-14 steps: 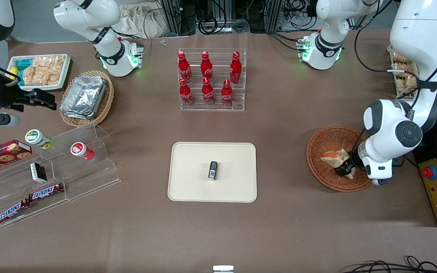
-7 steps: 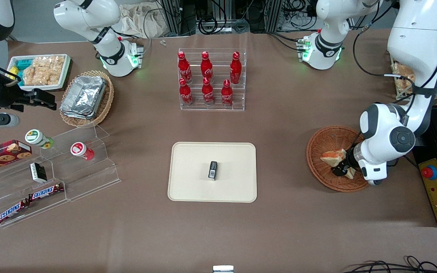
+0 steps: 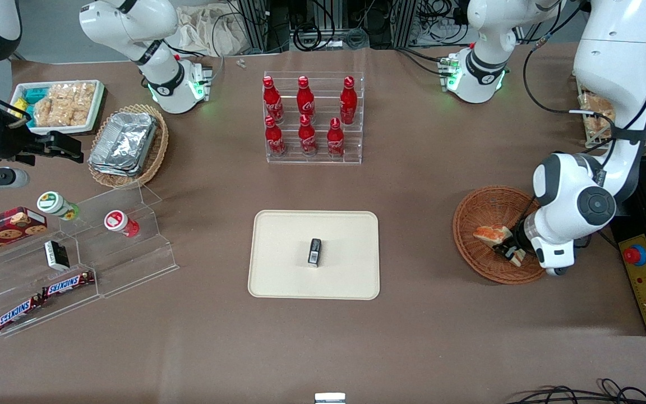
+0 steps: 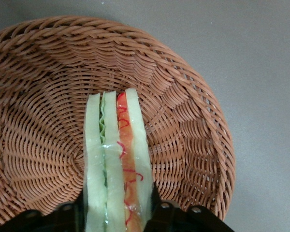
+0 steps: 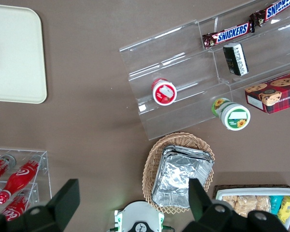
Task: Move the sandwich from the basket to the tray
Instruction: 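Close the left gripper on the sandwich wedge's crust edge, then lift the sandwich and carry it over the cream tray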
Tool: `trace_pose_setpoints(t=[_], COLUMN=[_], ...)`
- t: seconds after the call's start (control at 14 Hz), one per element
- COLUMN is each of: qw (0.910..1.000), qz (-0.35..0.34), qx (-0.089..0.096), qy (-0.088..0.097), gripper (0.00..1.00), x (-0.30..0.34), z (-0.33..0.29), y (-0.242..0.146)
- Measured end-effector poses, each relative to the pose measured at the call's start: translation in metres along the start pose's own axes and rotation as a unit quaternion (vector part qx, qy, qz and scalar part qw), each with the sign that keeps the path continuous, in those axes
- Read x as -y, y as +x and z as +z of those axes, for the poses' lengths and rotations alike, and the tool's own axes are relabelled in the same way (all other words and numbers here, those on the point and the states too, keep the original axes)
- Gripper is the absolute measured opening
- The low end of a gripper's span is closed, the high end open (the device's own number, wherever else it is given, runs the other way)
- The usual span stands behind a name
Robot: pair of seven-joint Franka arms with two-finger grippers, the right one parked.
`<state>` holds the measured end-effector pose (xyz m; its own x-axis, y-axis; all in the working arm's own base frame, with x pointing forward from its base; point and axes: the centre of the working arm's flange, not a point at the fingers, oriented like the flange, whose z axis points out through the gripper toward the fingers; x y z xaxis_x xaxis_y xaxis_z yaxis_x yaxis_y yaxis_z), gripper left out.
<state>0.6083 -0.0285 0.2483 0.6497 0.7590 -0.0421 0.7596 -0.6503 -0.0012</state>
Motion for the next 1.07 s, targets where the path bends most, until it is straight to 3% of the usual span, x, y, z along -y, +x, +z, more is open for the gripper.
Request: trace_pose_setpoints(t=[0.14,0.36,0.5,0.71,0.93,1.07], qw=[1.0,1.0,0.9998,0.9963,0.9809,0.9609], qz=[0.0,0.001,0.011,0.082,0.193,0.276], qx=[0.0,-0.001,0.004,0.0,-0.005,-0.012], qy=[0.0,0.002,0.017,0.027,0.025,0.012], gripper=[0.33,0.3,0.29,0.19,0.19,0.19], x=[0.0,-0.006,-0.016,-0.034,-0.046,-0.062], z=[0.0,-0.014,-0.045,-0.127,-0.21,-0.241], y=[0.0,0.005,0.008,0.008,0.0,-0.018])
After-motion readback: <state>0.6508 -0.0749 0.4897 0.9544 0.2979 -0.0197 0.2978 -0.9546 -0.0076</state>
